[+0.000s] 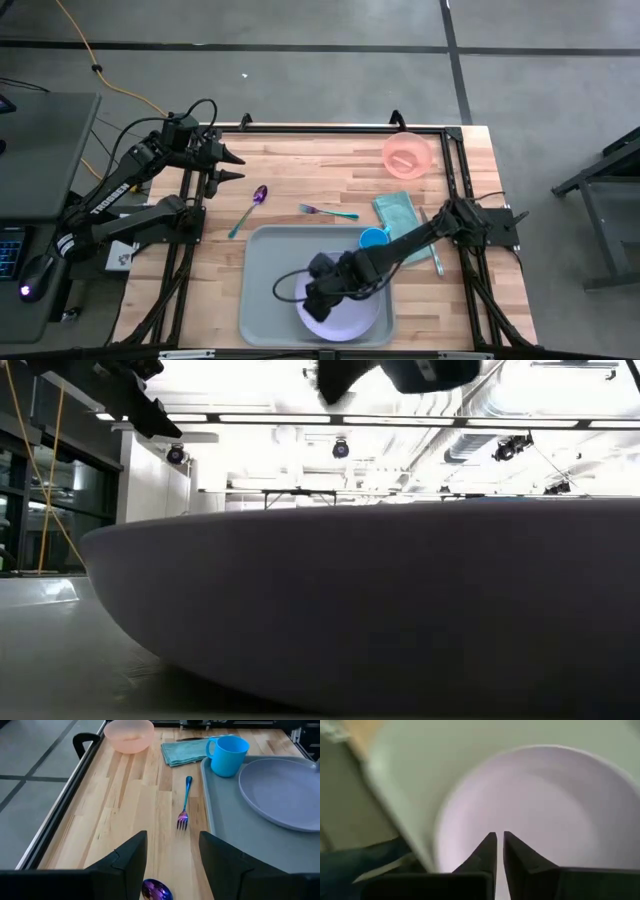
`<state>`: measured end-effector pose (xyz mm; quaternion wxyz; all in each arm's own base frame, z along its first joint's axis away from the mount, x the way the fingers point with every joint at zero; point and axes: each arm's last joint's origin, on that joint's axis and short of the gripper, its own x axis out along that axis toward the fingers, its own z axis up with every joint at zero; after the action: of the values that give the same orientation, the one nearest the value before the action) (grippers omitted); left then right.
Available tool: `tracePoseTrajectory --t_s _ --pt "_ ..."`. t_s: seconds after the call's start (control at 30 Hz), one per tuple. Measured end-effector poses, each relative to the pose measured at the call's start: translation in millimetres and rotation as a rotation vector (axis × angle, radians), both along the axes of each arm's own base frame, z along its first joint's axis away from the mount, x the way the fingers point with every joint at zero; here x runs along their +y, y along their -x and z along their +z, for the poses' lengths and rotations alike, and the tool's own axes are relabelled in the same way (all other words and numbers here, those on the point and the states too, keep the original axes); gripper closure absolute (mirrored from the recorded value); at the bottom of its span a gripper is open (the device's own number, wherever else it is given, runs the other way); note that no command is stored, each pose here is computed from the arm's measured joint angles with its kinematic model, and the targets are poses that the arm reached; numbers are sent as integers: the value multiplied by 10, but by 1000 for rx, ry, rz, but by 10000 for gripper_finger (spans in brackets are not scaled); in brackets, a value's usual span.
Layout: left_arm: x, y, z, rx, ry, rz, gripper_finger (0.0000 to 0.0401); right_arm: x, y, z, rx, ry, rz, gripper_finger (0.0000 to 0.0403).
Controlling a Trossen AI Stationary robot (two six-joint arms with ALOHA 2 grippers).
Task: Set up tray
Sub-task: Put the violet plate on the gray serving tray to the bottom left of the blue mug
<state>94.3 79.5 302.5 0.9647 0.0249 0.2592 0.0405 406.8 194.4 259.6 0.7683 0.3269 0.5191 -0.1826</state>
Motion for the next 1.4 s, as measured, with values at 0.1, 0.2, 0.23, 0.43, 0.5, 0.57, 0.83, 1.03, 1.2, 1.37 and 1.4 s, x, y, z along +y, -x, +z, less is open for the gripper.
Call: tracePoseTrajectory --t_s 0.1,0.2,0.23,0.43,0.5,0.57,0.83,1.03,1.2,1.37,1.4 --pt "0 0 0 0 2 1 190 -87 33 -94 103 31 -71 401" --pt "1 0 0 -1 6 4 190 -51 11 -245 161 7 -115 402" --pt "0 0 0 -1 6 3 190 -14 -10 -290 157 -9 -128 402" --pt "0 0 -1 0 9 5 190 268 19 -604 217 -41 -214 403" --pt "0 0 -1 0 11 6 190 351 55 -670 246 -58 -242 403" --pt "0 1 -2 1 12 6 190 433 89 -734 276 -75 -252 403" --pt "0 1 -3 2 7 4 190 625 222 -836 339 -84 -309 402" --pt "0 1 -2 2 2 1 190 661 299 -872 391 -82 -326 402" --pt "0 0 -1 1 0 1 190 685 353 -982 439 -107 -325 402" --pt "0 0 -1 1 0 1 190 713 406 -1048 476 -124 -330 402" --pt "0 0 -1 1 0 0 190 719 414 -1058 477 -125 -334 402"
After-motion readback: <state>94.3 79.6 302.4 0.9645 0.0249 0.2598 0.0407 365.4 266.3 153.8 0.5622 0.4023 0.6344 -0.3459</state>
